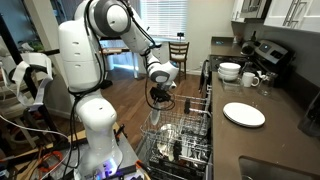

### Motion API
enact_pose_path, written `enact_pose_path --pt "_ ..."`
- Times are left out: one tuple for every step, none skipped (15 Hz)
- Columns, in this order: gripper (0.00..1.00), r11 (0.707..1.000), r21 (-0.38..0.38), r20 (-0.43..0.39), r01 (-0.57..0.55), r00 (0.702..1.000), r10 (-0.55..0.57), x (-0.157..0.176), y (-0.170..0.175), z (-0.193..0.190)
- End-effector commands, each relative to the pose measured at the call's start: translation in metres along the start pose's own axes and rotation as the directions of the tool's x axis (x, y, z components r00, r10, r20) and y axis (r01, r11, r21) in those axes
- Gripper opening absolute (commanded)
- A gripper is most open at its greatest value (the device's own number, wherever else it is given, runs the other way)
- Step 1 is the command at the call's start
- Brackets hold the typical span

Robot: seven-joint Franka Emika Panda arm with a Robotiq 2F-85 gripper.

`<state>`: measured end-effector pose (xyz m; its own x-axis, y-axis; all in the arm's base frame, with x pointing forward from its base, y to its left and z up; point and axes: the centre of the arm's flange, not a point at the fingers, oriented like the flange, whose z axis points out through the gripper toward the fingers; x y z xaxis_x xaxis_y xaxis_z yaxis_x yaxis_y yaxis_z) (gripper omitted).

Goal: Put one white plate inside the dishwasher

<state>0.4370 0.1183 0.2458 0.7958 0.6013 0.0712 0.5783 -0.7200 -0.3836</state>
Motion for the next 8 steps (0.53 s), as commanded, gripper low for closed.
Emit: enact_pose_path --pt "0.01 1.000 0.003 -0.002 0.026 1.000 -0.026 0.011 0.009 -0.003" --pt "0.01 1.000 0.005 -0.004 0.026 1.000 -0.026 0.012 0.011 -0.002" --pt "0.01 1.000 0.007 -0.005 0.024 1.000 -0.024 0.012 0.012 0.000" --pt "0.01 1.000 0.009 -0.004 0.023 1.000 -0.023 0.012 0.014 0.002" --pt "0.01 1.000 0.011 -0.003 0.022 1.000 -0.022 0.012 0.016 0.004" --pt "0.01 1.000 0.011 -0.001 0.020 1.000 -0.020 0.012 0.018 0.005" --pt "0.01 1.000 0.012 0.001 0.020 1.000 -0.020 0.012 0.019 0.007" --pt "0.01 1.000 0.013 0.003 0.020 1.000 -0.020 0.012 0.021 0.009"
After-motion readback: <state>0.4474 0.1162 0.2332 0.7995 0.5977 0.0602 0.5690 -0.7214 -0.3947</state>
